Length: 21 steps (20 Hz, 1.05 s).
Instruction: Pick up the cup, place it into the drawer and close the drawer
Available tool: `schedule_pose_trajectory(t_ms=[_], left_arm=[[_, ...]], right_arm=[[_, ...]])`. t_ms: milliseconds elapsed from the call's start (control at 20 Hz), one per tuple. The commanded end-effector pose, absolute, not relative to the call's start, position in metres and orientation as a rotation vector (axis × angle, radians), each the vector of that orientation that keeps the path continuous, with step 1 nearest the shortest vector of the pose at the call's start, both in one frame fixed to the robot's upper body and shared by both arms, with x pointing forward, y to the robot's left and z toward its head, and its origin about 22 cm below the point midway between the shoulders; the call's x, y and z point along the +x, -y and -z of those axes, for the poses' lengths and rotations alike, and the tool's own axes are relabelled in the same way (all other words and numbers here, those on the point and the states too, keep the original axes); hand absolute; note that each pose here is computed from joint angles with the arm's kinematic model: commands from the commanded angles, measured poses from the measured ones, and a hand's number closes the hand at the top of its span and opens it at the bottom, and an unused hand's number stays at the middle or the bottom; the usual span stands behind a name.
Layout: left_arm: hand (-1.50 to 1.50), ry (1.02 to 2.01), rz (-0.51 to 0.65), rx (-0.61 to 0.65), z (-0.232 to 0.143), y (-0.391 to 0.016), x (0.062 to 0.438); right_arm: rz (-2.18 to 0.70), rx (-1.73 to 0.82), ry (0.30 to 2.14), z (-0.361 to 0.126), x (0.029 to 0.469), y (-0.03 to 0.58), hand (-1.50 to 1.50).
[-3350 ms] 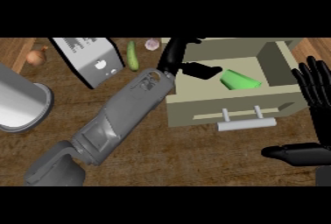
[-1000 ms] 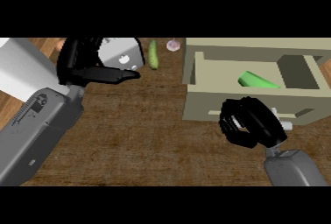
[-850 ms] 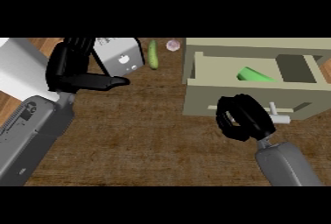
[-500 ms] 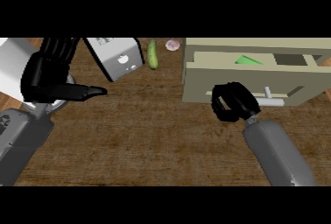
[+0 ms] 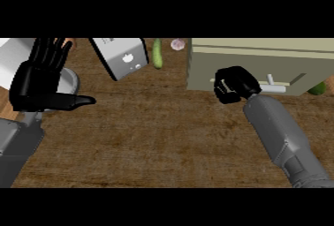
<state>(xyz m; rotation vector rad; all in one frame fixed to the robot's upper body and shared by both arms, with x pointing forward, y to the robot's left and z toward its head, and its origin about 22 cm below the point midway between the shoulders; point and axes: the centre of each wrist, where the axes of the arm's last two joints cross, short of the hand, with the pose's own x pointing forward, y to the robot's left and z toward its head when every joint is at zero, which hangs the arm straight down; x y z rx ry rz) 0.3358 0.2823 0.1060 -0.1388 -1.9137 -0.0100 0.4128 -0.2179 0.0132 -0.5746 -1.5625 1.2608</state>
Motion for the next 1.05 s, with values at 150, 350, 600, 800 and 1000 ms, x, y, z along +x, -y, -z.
schedule_pose_trajectory(t_ms=[150,350,600,800,1000], left_arm=[[-1.5,1.912,0.039,-0.196,-0.103,-0.289,0.331],[-1.5,1.894,0.05,-0.225,-0.097,-0.283,0.334],[-1.5,1.907,0.045,-0.245,-0.09,-0.281,0.332],[-1.5,1.904,0.054,-0.25,-0.092,-0.273,0.333],[-1.5,1.876,0.058,-0.264,-0.082,-0.273,0.329]], right_arm=[[-1.168,-0.595,1.475,-0.033,0.431,0.251,1.5],[-1.151,-0.569,1.497,-0.06,0.439,0.275,1.5],[-1.101,-0.56,1.521,-0.047,0.434,0.276,1.5],[-1.034,-0.556,1.591,-0.053,0.434,0.287,1.5],[-1.033,-0.55,1.588,-0.056,0.437,0.285,1.5]])
